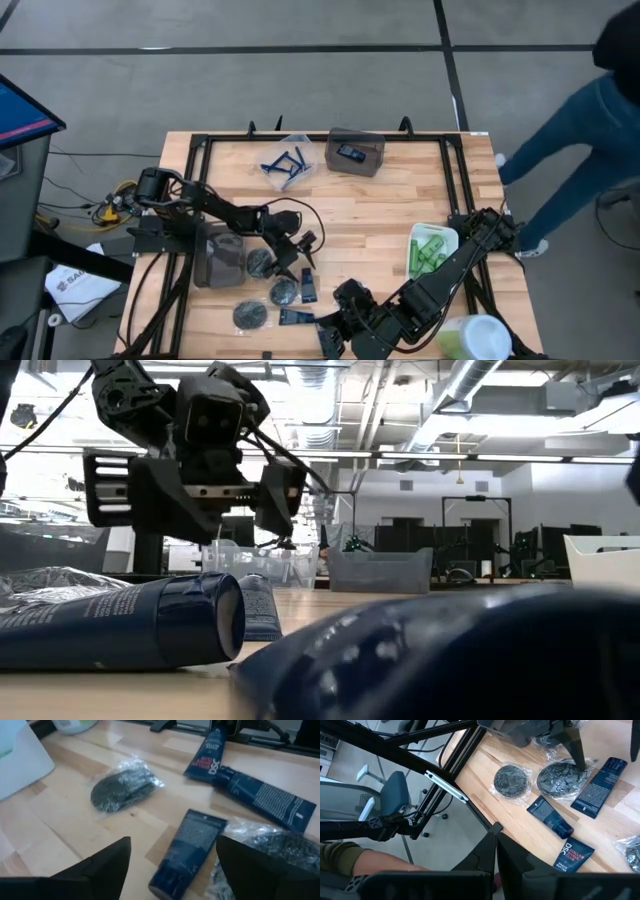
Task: Pick & Place Travel size toiletries
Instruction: Put the blue shave cream into the top black bin
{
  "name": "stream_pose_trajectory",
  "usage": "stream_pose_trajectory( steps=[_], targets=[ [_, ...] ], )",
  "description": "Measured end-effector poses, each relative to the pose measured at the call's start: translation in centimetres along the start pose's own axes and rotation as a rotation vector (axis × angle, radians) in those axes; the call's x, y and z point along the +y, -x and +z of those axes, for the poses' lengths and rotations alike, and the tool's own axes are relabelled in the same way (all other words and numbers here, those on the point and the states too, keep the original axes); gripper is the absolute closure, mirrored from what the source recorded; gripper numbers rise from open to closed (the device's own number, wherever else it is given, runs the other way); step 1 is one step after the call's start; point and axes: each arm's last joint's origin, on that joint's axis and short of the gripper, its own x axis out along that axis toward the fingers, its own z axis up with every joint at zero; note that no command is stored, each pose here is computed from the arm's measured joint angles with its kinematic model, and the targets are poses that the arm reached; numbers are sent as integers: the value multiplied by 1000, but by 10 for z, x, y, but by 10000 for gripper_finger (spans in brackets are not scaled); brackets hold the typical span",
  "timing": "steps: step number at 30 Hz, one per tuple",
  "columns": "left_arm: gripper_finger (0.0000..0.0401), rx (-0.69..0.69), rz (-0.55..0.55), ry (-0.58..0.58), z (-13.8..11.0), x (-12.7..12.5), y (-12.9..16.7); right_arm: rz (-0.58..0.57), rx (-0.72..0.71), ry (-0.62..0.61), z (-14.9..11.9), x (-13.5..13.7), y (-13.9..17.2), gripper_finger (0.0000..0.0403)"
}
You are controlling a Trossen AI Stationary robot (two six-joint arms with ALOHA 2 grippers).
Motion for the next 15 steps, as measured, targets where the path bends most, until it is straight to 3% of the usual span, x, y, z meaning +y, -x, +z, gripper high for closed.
stream_pose_trajectory(
  steps=[6,15],
  targets=[
    [107,15,18,25,-9,13,-6,1,0,-12,0,0,0,393],
    [107,28,-92,67,-21,11,-27,7,2,-49,0,1,0,393]
  ],
)
